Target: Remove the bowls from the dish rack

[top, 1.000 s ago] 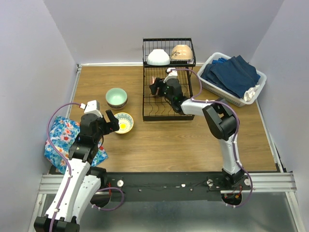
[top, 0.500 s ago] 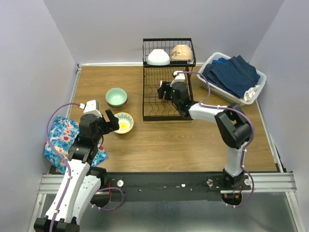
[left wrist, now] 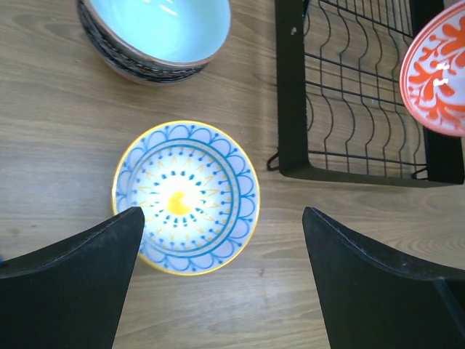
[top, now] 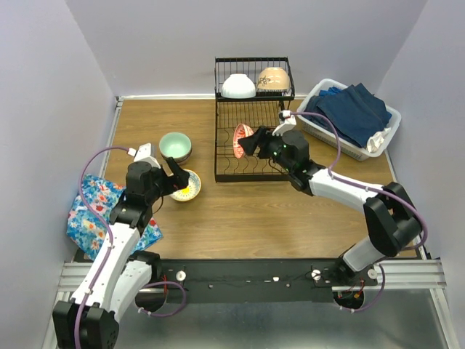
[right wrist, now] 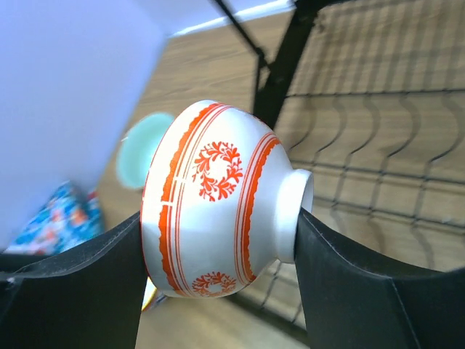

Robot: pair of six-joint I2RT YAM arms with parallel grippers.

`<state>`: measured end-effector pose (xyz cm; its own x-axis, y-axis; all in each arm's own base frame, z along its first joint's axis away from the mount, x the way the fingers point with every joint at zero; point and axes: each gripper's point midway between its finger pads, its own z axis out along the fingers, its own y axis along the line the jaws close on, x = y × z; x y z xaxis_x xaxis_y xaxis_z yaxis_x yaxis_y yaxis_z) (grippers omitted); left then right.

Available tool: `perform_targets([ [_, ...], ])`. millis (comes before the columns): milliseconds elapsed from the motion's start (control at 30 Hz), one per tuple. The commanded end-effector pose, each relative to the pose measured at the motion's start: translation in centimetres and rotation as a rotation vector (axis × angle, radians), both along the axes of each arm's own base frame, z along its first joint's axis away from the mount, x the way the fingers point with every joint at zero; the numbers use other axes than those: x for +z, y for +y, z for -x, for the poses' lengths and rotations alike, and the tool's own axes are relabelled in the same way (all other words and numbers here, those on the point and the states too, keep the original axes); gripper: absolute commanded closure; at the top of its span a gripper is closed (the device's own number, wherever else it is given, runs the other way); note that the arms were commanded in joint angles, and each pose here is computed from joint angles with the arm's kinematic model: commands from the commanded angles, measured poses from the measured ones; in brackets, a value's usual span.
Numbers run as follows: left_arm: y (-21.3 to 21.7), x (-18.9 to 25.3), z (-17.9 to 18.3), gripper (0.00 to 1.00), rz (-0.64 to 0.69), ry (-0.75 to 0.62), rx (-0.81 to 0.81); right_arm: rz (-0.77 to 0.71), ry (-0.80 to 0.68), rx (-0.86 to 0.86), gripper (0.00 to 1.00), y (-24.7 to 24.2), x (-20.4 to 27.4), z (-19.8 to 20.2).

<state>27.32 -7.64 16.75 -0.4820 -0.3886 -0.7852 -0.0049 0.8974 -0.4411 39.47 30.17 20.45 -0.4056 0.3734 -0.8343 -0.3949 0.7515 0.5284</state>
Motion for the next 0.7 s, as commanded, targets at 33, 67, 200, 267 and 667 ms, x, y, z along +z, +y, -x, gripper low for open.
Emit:
perform_targets([
  [33,-3.3,4.1,-2.3,0.01,0.156,-0.093,-0.081,-0.259,0.03,0.224,0.71,2.5,3.6,5.1],
  [67,-3.7,4.3,-2.5,0.01,0.178,-0.093,-0.084,-0.297,0.01,0.248,0.71,2.7,4.4,5.5],
  [200,-5.3,5.3,-3.4,0.02,0.225,-0.106,-0.112,-0.378,0.043,0.367,0.71,3.6,5.0,8.1],
  [267,-6.4,5.2,-3.8,0.02,0.24,-0.1,-0.133,-0.41,0.024,0.398,0.71,3.8,5.9,8.8],
  [667,-11.6,4.5,-4.4,0.08,0.323,-0.065,-0.207,-0.444,0.008,0.495,0.71,3.9,7.1,11.0],
])
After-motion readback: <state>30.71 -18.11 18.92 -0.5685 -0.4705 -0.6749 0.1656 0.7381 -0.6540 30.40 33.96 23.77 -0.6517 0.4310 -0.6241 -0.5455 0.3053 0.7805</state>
